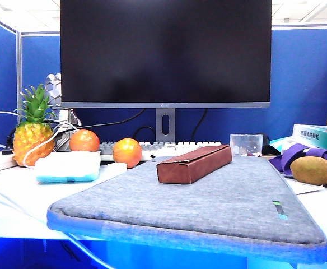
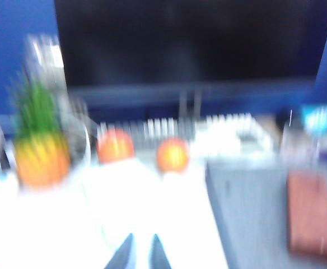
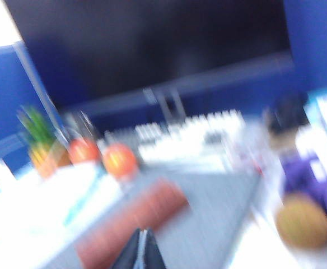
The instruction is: Close the glasses case.
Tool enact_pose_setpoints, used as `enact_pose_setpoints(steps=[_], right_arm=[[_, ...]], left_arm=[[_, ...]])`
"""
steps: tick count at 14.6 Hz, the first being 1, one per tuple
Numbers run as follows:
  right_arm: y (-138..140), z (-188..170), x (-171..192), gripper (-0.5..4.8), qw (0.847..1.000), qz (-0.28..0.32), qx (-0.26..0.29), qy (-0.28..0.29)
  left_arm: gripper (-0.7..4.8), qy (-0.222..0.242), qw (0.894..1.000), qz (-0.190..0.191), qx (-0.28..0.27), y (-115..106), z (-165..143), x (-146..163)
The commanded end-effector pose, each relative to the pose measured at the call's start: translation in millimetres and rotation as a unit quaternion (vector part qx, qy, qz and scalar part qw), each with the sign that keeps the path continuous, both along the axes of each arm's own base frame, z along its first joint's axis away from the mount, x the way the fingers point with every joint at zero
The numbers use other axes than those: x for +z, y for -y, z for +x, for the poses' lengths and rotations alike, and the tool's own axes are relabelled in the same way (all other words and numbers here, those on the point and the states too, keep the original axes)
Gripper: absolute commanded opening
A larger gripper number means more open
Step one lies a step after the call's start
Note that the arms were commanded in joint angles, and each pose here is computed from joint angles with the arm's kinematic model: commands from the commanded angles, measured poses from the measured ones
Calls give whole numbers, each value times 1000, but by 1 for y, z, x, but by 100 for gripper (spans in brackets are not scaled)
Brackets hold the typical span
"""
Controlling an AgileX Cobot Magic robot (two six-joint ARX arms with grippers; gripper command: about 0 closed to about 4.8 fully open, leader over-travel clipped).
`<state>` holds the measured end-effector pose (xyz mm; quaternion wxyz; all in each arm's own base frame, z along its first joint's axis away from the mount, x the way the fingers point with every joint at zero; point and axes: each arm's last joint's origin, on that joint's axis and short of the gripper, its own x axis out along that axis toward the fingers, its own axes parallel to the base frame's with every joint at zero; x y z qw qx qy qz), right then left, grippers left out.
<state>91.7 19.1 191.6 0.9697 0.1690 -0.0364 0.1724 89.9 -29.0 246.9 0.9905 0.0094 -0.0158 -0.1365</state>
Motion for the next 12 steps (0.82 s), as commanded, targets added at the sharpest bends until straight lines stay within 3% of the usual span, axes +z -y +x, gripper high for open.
enact_pose_setpoints(steps=[1,3,5,9,12], right_arm=[[-2,3,-21,-6,998,-15,16,-56],[-4,2,-32,-6,993,-22,55,-102],[-4,2,-39,-6,989,-25,57,-134],[-4,2,-40,-6,989,-25,55,-133],[-4,2,-41,-6,989,-24,57,-137]], left_arm=[[46,-53,999,-9,2,3,8,-37],[47,-82,997,1,3,3,10,-57],[48,-106,994,9,5,4,11,-74],[57,-160,986,32,37,1,10,-94],[57,-169,985,30,28,2,10,-96]])
